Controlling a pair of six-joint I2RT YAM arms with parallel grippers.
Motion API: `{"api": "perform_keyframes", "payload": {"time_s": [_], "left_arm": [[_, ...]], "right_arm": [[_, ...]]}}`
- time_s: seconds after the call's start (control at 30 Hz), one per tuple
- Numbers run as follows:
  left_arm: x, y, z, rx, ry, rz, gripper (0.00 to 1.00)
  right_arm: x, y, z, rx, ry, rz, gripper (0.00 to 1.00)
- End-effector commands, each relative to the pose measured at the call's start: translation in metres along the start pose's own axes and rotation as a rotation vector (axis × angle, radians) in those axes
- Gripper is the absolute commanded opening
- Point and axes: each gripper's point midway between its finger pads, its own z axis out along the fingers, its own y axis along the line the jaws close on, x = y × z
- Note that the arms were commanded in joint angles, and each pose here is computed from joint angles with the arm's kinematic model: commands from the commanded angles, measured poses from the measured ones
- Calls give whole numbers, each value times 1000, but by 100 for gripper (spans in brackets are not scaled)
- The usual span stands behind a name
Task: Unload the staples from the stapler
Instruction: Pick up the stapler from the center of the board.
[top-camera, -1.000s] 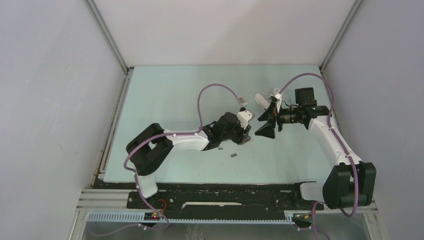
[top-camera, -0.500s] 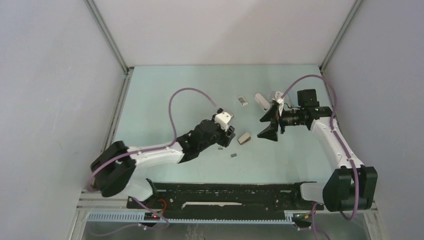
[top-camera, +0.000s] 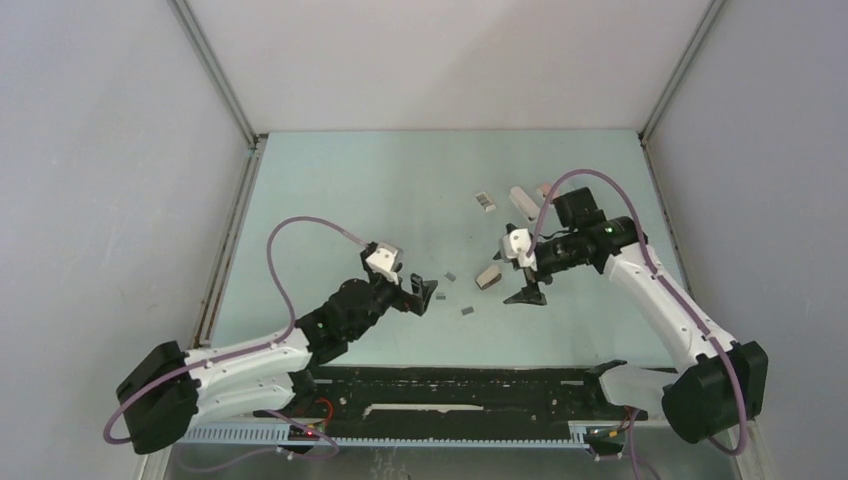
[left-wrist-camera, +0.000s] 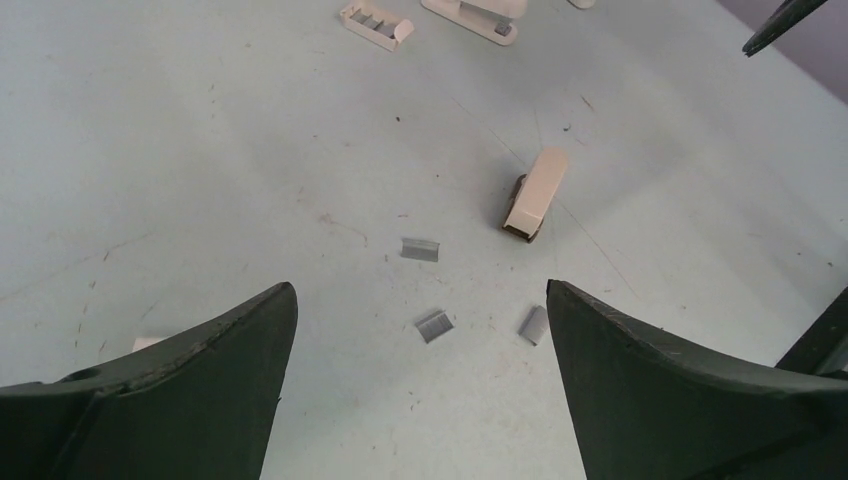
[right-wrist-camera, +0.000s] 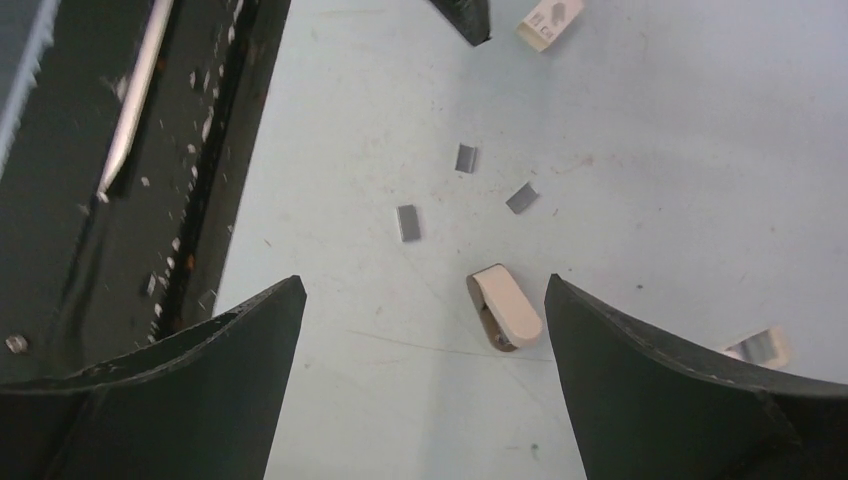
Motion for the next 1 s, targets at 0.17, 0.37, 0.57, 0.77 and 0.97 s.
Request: {"api": "perform_keyframes", "payload": {"time_s": [0.17,0.37,0.57,0.77,0.97], "left_arm": [[-1,22,-34,-35,-117,-168,100],[13,32,-46,-52,-136,-213,100],[20,33,-49,-50,-128,-227,100],[23,33,-50,-48,-118,-231,100],[27,34,-52,-47,-112,-240,100]], "right_arm": [[-2,-29,23,-73,269,-234,100],[24,-48,38,-76,466,-228,99],[57,-58,51,-114,630,-172,92],[81,-70,68,-116,716,-139,86],[107,-70,75,-164,799,-127,77]]}}
